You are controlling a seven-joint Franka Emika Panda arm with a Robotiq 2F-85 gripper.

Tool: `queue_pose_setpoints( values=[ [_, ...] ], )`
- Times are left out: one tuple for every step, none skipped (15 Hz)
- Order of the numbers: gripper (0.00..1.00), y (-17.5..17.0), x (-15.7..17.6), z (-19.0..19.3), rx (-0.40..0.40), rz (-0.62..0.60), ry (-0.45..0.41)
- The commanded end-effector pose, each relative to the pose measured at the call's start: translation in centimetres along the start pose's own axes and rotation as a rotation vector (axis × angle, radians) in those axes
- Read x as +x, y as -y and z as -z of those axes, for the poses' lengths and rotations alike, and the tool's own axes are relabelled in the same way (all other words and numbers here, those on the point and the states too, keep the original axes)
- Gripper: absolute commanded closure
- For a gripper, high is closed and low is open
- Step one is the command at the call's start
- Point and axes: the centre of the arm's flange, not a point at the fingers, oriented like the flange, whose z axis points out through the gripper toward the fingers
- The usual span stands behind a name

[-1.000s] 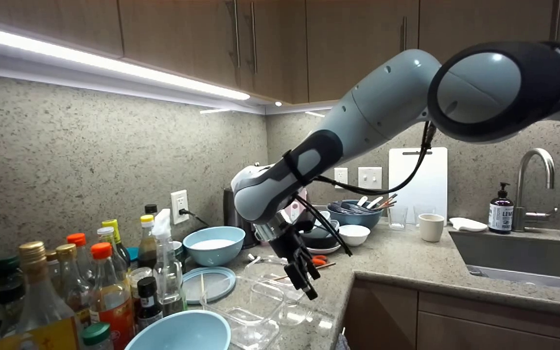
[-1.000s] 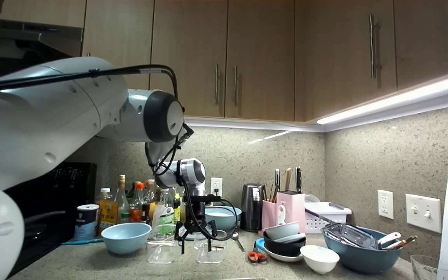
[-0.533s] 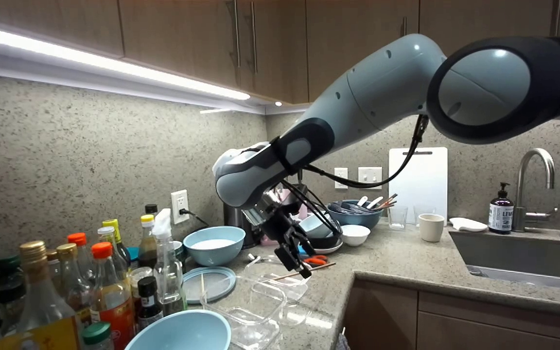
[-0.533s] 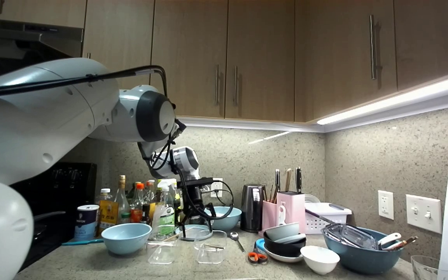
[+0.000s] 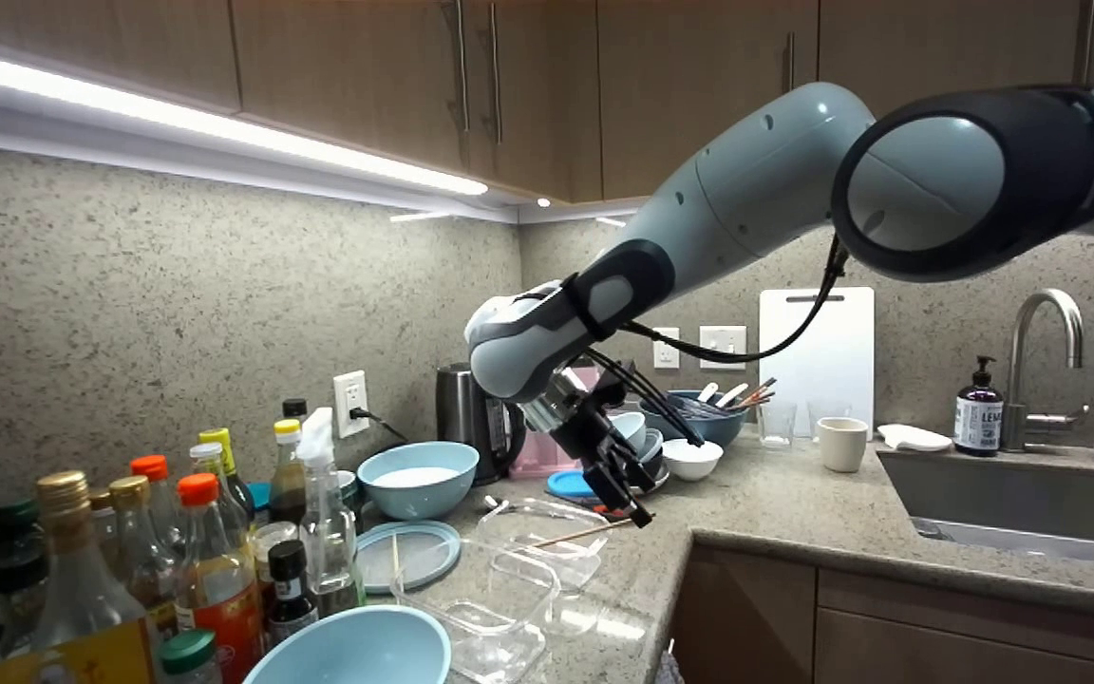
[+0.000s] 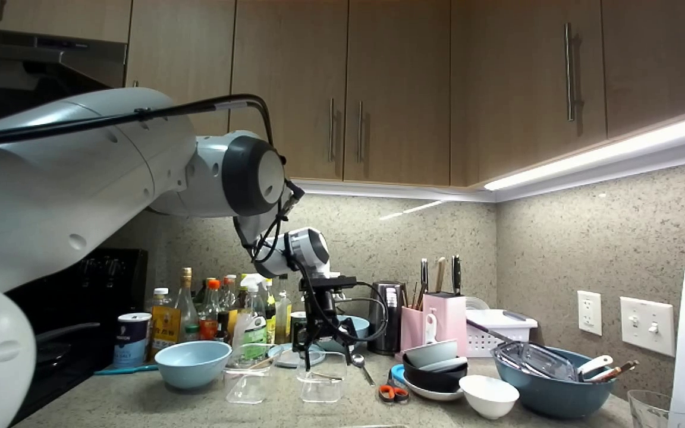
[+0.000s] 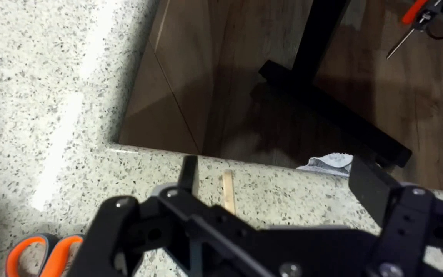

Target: Pick the chopstick and put it in the bowl

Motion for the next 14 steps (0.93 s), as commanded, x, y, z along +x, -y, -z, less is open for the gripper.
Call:
queue_pose_setpoints(
  values=[
    [0.0,-1.8,-0.6,-2.6,0.002,0.147,0.0],
    [0.0,-2.2,-0.4,-3.1,0.008,0.183,-0.001],
    [0.0,-2.5,-0.3,-3.5,0.01,0.218,0.0],
    [0.0,-2.8,0.0,-3.7,0.011,0.254,-0.001],
    [0.0,-3.0,0.3,-3.8,0.009,0.285,-0.001],
    [0.0,-3.1,0.7,-3.7,-0.003,0.326,-0.003],
    [0.0,-3.1,1.0,-3.6,-0.022,0.361,-0.001],
    [0.0,-3.1,1.3,-3.3,-0.043,0.395,0.002],
    [0.02,-3.1,1.5,-3.0,-0.058,0.42,0.005],
    [0.27,-3.0,1.6,-2.6,-0.074,0.442,0.009],
    [0.27,-3.0,1.7,-2.3,-0.084,0.45,0.011],
    [0.33,-3.0,1.7,-2.1,-0.088,0.456,0.009],
    [0.39,-3.1,1.6,-1.8,-0.086,0.465,0.002],
    [0.47,-3.1,1.5,-1.6,-0.083,0.466,-0.003]
  ],
)
